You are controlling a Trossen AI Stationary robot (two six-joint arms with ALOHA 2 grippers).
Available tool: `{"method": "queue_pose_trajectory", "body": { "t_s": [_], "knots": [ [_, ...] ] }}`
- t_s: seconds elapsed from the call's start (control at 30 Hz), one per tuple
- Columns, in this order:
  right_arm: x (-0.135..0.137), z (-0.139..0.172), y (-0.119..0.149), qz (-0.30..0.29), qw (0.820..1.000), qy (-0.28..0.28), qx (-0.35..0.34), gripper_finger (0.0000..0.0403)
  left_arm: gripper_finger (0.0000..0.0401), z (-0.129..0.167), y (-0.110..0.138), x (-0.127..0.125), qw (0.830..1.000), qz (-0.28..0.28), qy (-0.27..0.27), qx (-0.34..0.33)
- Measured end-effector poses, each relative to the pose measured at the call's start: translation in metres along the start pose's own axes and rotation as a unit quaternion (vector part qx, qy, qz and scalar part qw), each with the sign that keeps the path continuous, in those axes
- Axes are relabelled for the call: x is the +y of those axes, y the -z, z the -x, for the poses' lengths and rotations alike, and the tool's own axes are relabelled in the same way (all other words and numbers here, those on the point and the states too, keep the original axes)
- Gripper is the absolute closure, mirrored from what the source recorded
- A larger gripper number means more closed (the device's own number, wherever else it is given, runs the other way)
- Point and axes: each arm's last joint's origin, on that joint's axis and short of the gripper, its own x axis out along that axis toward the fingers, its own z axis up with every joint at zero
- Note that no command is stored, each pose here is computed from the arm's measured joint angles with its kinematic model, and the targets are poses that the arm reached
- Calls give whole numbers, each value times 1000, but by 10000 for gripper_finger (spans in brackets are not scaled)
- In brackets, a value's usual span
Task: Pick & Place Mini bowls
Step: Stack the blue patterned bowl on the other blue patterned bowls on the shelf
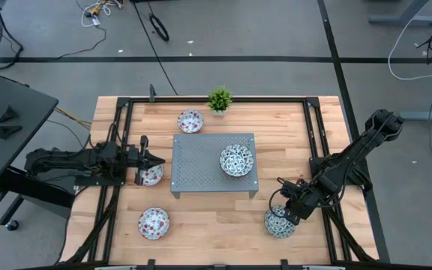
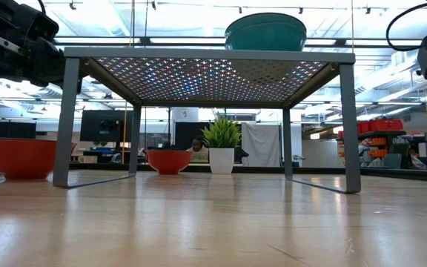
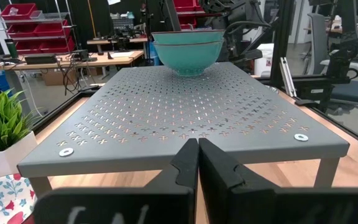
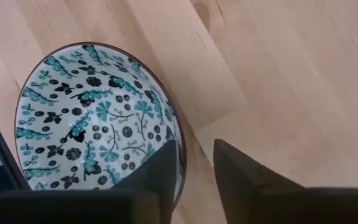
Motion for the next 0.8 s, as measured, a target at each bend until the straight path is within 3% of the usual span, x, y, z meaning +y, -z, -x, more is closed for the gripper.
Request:
{"method": "queue_pose_trajectory", "body": {
  "t_s": [0.4, 0.8],
  "knots": [
    [0, 0, -5, -1, 1000, -4, 1, 393, 383, 0, 0, 0, 1000, 0, 0, 0],
    [1, -1, -12, 6, 1000, -21, 4, 401, 383, 0, 0, 0, 1000, 0, 0, 0]
  ]
}}
